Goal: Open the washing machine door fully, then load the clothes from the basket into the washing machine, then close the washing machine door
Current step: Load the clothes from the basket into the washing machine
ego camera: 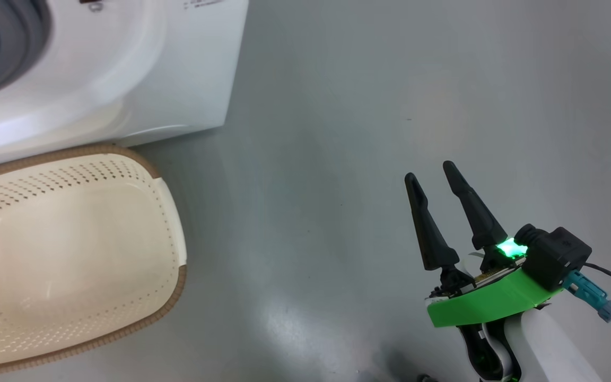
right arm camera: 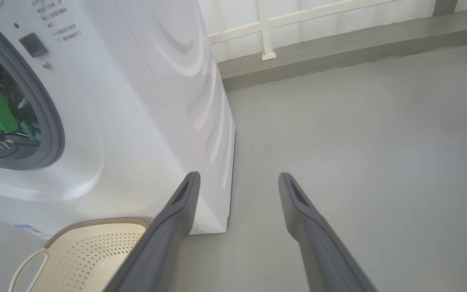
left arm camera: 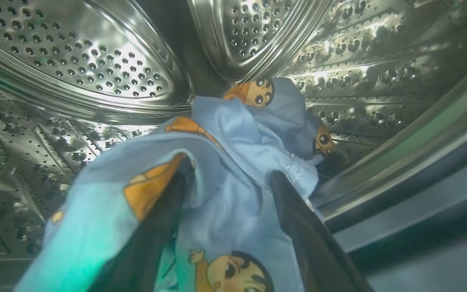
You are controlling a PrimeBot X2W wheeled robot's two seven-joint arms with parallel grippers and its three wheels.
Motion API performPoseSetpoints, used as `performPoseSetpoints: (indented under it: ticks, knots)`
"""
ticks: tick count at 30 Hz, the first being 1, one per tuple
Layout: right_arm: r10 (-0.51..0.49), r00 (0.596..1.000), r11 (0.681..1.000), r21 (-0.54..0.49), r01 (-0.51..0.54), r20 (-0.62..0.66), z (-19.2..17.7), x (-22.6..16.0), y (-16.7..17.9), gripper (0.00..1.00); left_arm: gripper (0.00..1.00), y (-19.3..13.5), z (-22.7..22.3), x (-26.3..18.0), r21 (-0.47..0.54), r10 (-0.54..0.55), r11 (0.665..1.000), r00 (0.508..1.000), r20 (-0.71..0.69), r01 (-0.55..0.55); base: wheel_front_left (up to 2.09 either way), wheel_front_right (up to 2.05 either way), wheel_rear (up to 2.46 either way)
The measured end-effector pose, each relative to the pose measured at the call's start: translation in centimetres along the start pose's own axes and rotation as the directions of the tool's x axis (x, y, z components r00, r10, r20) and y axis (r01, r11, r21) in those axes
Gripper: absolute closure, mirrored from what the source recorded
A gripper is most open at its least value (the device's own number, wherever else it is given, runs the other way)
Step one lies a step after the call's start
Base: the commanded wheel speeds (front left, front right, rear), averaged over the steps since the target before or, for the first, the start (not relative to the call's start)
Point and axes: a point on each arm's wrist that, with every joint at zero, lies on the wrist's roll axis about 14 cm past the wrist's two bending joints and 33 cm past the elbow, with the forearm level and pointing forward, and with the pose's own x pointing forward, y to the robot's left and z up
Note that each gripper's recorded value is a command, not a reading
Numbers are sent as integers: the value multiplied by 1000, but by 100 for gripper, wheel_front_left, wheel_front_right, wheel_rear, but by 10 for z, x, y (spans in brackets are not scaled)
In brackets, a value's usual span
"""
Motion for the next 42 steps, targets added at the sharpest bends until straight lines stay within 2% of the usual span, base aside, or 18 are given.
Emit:
performPoseSetpoints:
  ticks: [19,25,42]
  knots:
    - [51,998,999,-2,-51,47,17,2,13,0,0,12,22,-37,-158,44,987,991,130,-23,0,0,0]
    - [67,996,998,-8,-66,65,24,0,17,0,0,16,48,-52,-223,61,975,971,230,-8,0,0,0]
    - [94,988,995,-35,-90,122,51,-19,20,0,0,3,54,-124,-224,87,975,941,328,-12,0,0,0]
